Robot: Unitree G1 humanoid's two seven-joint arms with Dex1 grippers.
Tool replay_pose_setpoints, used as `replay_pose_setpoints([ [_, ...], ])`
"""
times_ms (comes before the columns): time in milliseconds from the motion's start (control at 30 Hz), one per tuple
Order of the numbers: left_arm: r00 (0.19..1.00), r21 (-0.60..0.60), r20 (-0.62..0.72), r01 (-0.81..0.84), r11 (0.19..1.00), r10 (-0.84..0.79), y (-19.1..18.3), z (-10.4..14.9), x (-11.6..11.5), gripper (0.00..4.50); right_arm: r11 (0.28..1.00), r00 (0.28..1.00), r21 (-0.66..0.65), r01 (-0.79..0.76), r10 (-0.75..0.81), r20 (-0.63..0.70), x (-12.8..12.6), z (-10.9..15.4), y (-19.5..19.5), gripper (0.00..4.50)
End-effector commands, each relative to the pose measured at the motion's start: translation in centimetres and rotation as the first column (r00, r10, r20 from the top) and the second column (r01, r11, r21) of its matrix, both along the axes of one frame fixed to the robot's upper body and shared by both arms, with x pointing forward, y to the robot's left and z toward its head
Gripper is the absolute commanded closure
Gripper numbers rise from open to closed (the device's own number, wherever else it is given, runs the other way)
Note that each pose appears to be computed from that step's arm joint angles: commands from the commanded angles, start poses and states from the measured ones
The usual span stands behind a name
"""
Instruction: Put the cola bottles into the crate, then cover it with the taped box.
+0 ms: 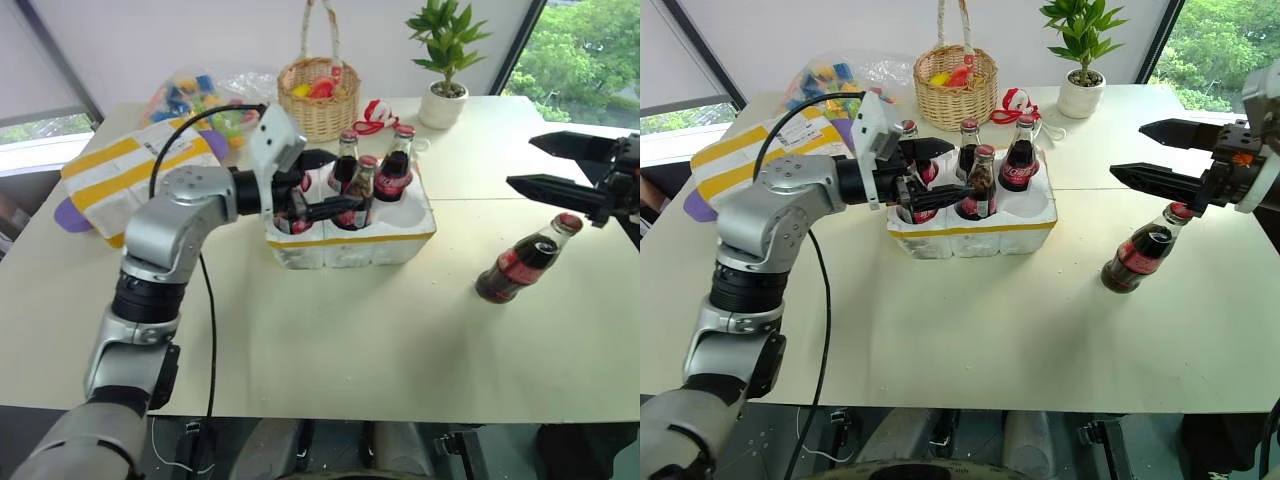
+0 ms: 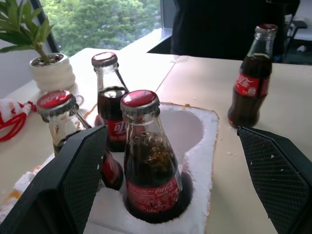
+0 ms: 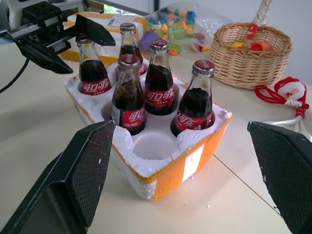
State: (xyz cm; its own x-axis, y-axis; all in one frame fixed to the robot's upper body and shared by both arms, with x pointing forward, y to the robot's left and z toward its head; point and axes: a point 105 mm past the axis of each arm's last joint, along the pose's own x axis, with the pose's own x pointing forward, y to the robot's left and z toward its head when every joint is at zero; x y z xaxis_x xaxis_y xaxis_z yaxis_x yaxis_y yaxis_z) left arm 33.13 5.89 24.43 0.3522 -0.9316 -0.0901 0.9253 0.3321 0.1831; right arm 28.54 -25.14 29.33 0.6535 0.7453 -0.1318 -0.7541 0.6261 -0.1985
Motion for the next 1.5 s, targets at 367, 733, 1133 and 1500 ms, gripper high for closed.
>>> replay_pose_setpoints([
  [367,0.978,-0.059,-0.094,0.182,0.982,-0.187,6.0,5.2,-5.9,0.09,0.999,0.999,-0.037,0.002,0.000,0.044,0.3,0.7,-0.9,0.00],
  [733,0.947,0.127,-0.254,0.233,0.964,-0.196,11.5,2.6,-8.7,0.09,0.992,0.995,-0.092,0.088,-0.083,0.059,-0.8,2.0,-3.1,0.00],
  [1133,0.947,0.159,-0.223,0.269,0.950,-0.231,10.8,0.8,-7.1,0.09,0.913,0.912,-0.036,0.406,-0.402,0.089,-7.5,2.4,-8.3,0.00],
  [1500,0.928,0.160,-0.242,0.325,0.932,-0.283,9.7,0.1,-6.4,0.09,0.848,0.844,-0.038,0.528,-0.530,-0.082,-11.9,-5.7,-7.4,0.00],
])
